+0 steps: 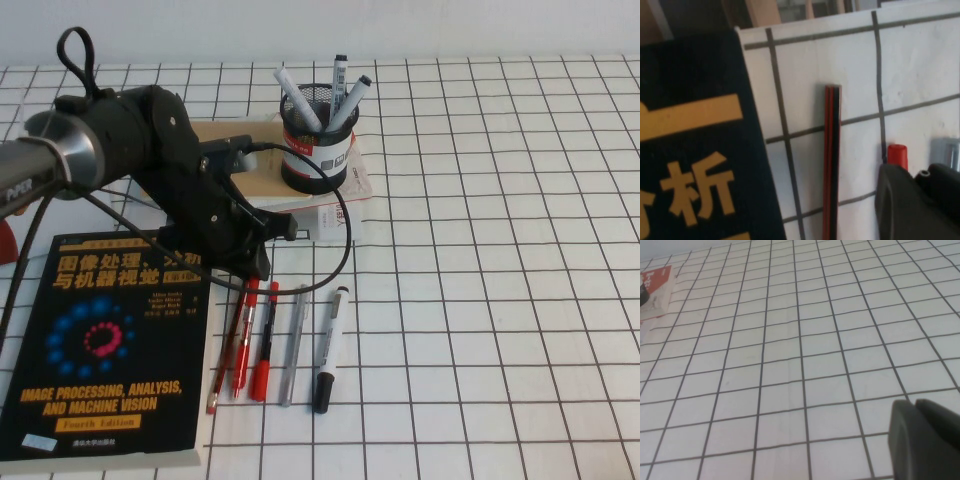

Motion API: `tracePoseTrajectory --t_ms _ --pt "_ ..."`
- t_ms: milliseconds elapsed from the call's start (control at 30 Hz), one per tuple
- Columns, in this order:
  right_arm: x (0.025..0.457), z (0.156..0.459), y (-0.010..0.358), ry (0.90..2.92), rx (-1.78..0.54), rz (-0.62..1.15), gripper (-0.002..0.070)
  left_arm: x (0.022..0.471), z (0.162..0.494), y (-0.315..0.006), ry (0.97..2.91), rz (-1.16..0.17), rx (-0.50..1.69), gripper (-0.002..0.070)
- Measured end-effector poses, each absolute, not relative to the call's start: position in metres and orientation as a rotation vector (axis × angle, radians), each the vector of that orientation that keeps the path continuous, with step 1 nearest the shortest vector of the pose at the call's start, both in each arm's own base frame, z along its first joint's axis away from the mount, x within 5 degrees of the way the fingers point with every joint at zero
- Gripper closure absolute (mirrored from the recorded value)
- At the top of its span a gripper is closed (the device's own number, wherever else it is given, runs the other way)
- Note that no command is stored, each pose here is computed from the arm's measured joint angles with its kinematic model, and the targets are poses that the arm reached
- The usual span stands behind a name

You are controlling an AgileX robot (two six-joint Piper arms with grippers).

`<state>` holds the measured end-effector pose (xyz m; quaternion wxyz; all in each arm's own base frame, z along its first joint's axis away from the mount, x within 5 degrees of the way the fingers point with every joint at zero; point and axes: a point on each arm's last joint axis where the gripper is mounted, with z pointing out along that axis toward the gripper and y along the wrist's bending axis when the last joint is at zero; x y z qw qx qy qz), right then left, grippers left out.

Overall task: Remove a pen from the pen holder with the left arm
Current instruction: 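Take a marker out of the pen holder and lay it on the table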

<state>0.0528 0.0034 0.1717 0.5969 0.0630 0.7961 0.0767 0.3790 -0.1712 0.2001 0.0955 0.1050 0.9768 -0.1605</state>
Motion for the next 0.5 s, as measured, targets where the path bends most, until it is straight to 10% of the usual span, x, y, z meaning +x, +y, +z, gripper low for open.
tracePoseTrajectory --t_ms 500 --pt "0.0528 0.1717 0.0034 1.848 0.146 0.178 0.0692 0.3835 0.1963 -0.1725 2.89 -0.474 0.313 0.0457"
